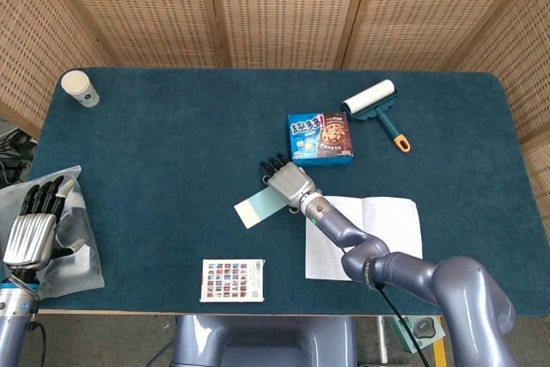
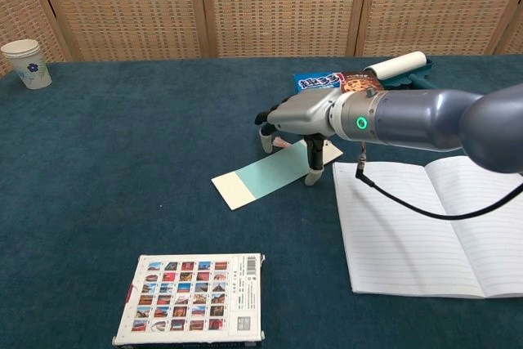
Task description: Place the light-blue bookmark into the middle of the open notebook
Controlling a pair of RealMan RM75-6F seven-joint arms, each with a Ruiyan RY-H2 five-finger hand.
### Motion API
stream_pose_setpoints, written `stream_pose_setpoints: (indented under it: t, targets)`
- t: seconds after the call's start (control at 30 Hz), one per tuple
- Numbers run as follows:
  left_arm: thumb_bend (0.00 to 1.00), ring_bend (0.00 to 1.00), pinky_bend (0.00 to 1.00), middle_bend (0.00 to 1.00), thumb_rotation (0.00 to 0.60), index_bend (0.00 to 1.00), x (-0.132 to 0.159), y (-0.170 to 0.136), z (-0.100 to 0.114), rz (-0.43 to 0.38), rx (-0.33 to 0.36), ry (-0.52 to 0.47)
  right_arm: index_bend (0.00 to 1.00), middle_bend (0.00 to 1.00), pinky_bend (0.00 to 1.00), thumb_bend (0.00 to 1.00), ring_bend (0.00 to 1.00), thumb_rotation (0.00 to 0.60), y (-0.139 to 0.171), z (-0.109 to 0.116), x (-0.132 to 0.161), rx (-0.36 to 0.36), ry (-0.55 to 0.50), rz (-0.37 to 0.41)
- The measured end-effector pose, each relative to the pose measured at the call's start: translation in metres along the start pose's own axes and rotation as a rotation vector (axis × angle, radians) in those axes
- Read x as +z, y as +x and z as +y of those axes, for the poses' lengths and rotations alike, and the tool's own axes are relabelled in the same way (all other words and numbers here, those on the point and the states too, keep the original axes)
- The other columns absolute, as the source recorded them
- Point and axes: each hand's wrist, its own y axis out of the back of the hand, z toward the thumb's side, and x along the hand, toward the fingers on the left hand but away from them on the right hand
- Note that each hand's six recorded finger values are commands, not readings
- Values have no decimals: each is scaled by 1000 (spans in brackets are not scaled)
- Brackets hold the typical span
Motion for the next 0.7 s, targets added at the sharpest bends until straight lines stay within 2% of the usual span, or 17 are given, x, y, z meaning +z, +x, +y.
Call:
stream_pose_setpoints:
  t: [0.7]
  targets:
    - [41,0,0,0,600,0,-1,0,0,0,-1,-4,303,0,17,168,0,600,-3,-5,6,11,2,4]
